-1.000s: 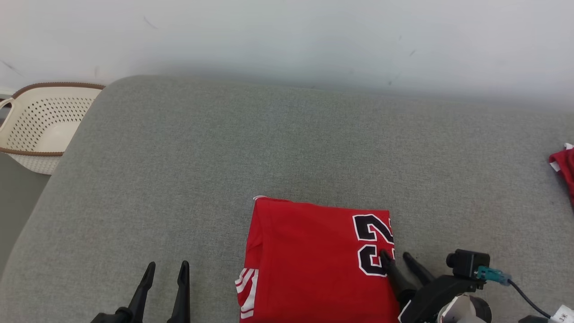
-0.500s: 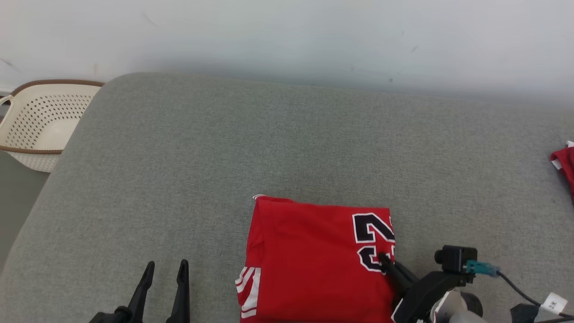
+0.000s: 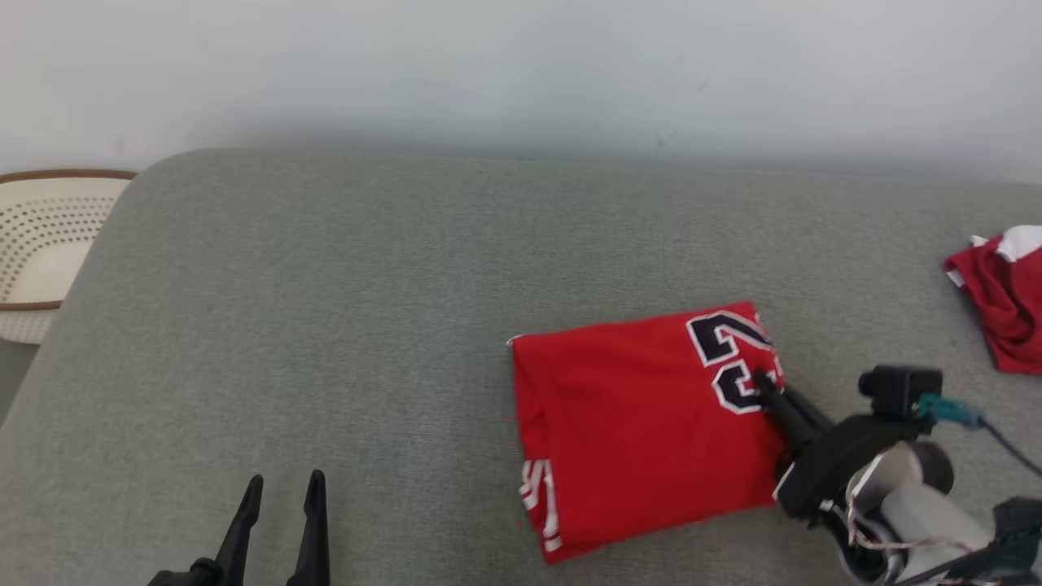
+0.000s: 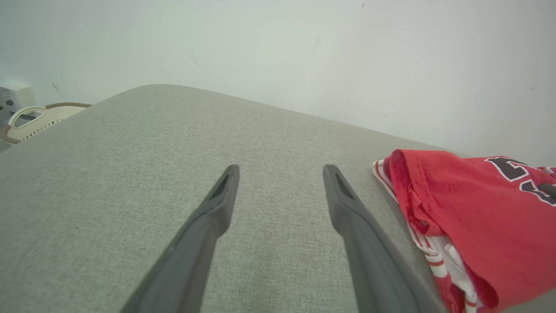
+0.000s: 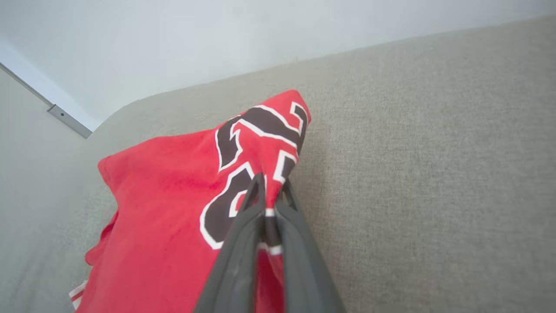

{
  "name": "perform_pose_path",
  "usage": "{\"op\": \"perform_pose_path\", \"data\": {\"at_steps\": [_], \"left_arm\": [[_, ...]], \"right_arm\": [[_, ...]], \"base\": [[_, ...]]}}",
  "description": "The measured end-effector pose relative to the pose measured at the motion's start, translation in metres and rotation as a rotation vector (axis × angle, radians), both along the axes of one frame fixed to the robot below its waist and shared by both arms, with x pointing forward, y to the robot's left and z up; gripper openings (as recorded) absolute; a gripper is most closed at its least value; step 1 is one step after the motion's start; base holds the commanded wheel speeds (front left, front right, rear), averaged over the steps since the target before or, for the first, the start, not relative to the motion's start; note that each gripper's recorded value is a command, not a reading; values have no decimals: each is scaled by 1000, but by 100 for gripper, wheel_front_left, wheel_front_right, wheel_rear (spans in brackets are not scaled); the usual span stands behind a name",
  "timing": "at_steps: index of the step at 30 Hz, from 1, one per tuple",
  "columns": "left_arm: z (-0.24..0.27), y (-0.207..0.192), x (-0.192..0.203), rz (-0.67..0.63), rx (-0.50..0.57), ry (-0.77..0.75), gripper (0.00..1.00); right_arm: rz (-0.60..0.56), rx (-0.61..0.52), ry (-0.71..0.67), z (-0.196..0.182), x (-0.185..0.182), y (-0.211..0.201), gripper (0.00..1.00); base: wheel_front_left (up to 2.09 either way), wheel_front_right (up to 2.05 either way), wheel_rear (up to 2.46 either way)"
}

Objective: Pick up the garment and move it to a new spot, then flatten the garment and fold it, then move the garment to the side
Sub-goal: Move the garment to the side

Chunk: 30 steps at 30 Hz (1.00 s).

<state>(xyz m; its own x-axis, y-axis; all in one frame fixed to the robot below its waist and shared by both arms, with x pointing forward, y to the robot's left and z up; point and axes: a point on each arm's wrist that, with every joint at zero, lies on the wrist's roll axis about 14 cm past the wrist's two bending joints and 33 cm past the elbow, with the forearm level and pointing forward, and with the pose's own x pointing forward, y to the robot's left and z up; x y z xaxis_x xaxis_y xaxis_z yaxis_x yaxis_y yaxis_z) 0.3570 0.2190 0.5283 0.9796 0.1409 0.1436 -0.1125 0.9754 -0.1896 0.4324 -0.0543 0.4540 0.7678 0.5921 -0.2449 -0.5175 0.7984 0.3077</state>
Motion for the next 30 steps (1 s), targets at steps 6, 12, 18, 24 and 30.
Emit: {"op": "perform_pose_path", "data": {"at_steps": [6, 12, 18, 24, 30], "left_arm": [[-3, -13, 11, -41, 2, 8, 100], [-7, -22, 31, -77, 23, 14, 100], [-13, -30, 51, -111, 50, 23, 100], [-21, -34, 66, -132, 68, 33, 100], [-26, -39, 80, -156, 98, 35, 100]], "right_arm": [[-26, -105, -70, 22, 24, -35, 0], [-56, -257, -131, 41, 56, -78, 0], [-133, -370, -142, 50, 83, -128, 0], [-216, -470, -128, 54, 100, -181, 0], [-304, -584, -138, 70, 118, -236, 0]], "base": [[0, 0, 0], [0, 0, 0], [0, 0, 0], [0, 0, 0], [0, 0, 0]]}}
